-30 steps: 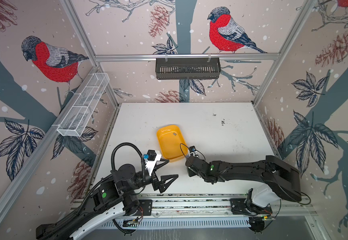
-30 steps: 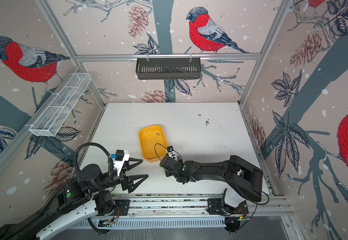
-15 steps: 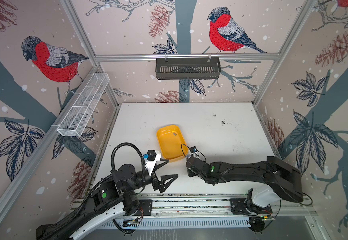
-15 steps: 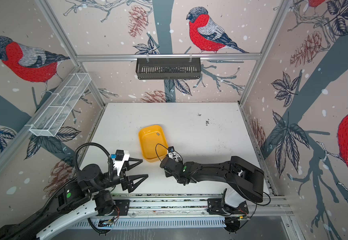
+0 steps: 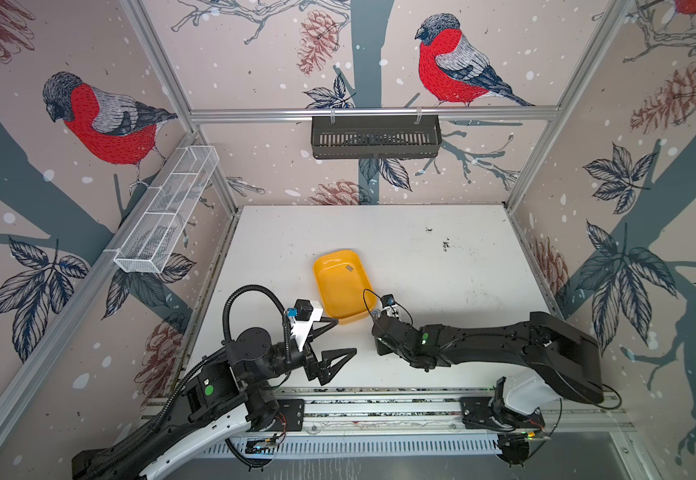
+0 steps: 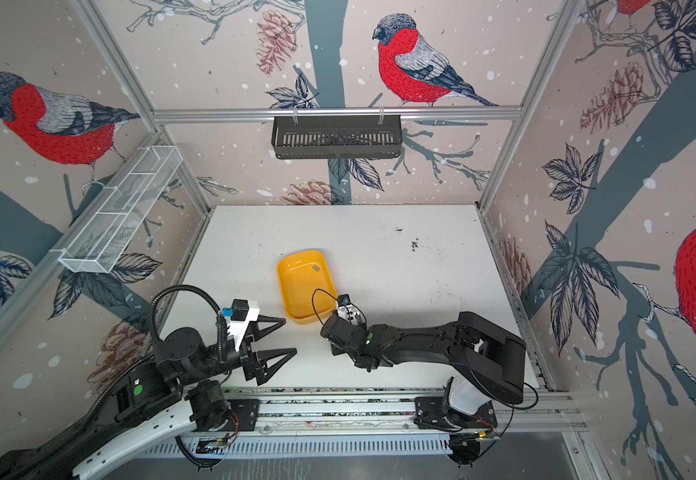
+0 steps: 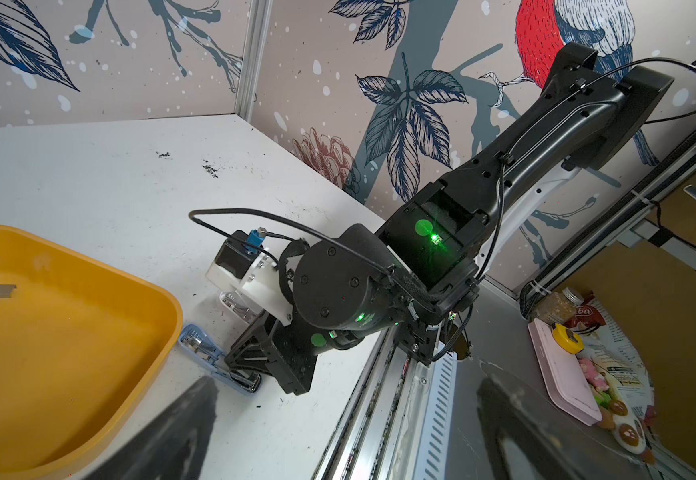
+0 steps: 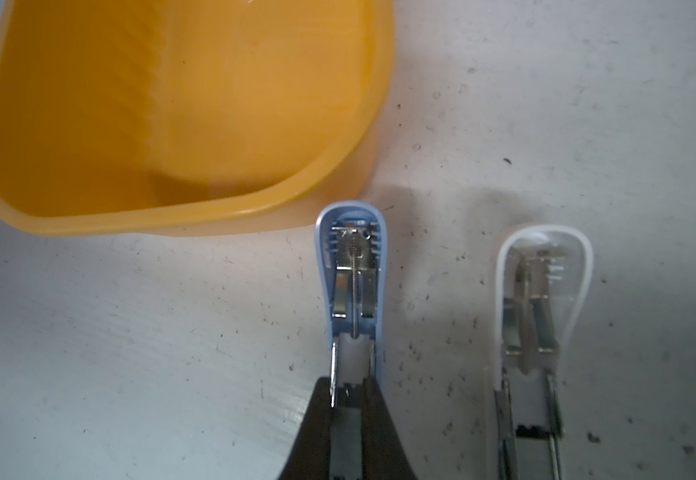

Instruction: Load the staples into the stapler

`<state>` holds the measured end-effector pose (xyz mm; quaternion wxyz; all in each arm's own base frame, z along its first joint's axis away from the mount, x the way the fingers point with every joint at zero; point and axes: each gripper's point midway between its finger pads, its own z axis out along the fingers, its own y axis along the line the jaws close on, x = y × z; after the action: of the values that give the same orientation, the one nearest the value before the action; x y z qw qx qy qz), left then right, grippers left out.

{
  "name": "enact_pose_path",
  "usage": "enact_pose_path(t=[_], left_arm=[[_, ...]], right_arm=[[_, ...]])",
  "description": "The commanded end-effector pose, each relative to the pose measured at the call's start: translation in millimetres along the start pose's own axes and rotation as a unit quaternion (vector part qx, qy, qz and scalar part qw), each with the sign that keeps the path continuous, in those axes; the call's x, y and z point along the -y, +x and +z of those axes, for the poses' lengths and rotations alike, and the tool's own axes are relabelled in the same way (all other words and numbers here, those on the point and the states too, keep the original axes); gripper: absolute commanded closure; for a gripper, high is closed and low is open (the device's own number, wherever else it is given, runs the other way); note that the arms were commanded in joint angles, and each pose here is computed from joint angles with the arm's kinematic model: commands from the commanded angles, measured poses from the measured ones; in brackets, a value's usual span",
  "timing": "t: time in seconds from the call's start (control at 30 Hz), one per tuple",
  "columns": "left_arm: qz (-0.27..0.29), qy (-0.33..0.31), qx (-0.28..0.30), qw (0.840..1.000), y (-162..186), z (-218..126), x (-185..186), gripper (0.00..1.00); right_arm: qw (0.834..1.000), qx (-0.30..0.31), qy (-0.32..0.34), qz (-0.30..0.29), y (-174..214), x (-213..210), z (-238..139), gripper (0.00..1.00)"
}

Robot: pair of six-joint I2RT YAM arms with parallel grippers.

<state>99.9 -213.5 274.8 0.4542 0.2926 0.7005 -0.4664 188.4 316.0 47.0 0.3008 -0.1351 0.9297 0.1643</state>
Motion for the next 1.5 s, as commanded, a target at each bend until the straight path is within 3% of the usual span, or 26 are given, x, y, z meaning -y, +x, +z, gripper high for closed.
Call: enact_pose_path(t=[0.0, 0.47, 1.47], left_arm=[[0.002, 0.012, 0.01, 1.0, -5, 0, 5, 0.03], [0.0, 0.011, 0.004, 1.0, -4, 2, 3, 0.03], [-0.001, 0.009, 0.006, 1.0, -4, 3, 2, 0.03]], right_arm=[[1.0, 0.009, -0.001, 0.004, -3, -1, 0, 0.94], [1.0, 0.003, -0.003, 0.0, 2, -1, 4, 0.94], [1.0, -0.012, 0.005, -0.008, 11, 1, 1, 0.85]])
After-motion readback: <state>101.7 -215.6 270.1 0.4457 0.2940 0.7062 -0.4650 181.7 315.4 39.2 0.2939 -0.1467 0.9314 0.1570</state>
